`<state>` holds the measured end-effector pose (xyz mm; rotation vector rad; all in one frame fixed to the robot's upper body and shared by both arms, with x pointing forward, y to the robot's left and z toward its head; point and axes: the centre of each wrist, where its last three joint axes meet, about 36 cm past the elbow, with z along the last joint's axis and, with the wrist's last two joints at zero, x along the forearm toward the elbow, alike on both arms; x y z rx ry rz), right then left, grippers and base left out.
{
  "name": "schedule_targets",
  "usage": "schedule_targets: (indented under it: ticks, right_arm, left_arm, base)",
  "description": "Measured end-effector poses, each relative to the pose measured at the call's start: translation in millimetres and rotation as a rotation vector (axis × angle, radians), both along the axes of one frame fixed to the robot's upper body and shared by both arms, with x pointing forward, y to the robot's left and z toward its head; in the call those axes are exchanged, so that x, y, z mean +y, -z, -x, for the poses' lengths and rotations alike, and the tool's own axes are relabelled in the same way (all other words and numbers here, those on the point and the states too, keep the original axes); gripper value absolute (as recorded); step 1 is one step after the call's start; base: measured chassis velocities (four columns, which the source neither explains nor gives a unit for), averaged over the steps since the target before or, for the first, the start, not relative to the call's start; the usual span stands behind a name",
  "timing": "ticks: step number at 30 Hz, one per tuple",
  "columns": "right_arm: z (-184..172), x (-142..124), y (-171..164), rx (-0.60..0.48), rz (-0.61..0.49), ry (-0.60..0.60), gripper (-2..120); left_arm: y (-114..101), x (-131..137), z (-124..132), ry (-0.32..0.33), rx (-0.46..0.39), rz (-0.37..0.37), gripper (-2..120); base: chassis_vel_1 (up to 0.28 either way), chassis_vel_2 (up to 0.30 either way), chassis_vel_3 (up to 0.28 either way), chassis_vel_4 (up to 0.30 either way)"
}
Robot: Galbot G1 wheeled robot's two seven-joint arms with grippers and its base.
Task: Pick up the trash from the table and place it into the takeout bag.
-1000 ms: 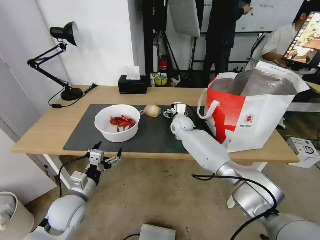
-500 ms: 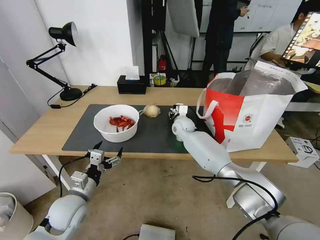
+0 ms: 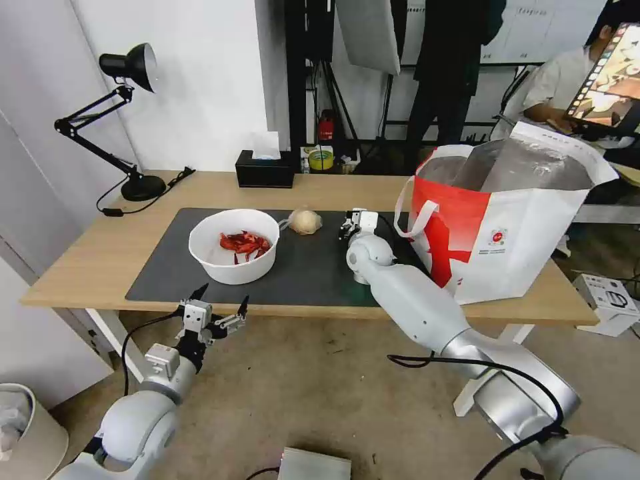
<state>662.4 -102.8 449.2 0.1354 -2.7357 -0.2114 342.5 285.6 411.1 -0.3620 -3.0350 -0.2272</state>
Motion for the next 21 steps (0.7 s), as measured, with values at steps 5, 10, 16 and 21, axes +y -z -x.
schedule_targets:
  ticks: [5,10,16,21]
  right_arm:
    - [21,-2,-17,-0.051,-0.04,-0.087,0]
    - [53,2,-37,-0.071,-0.07,-0.137,0]
    - [98,-1,-75,-0.15,-0.113,-0.21,0]
    - [114,-16,-118,-0.265,-0.103,-0.195,0]
  left_arm:
    - [-1,-1,0,0.0,-0.004,0.001,100]
    - [-3,-2,0,0.001,-0.007,0.002,100]
    - [-3,-4,4,0.004,-0.001,0.005,100]
    - [-2,-3,6,0.003,0.004,0.004,100]
  base:
    - [0.0,0.0,0.0,0.0]
    - [0.0,0.0,0.0,0.0]
    - [0.0,0.0,0.0,0.0]
    - [0.0,0.0,0.0,0.0]
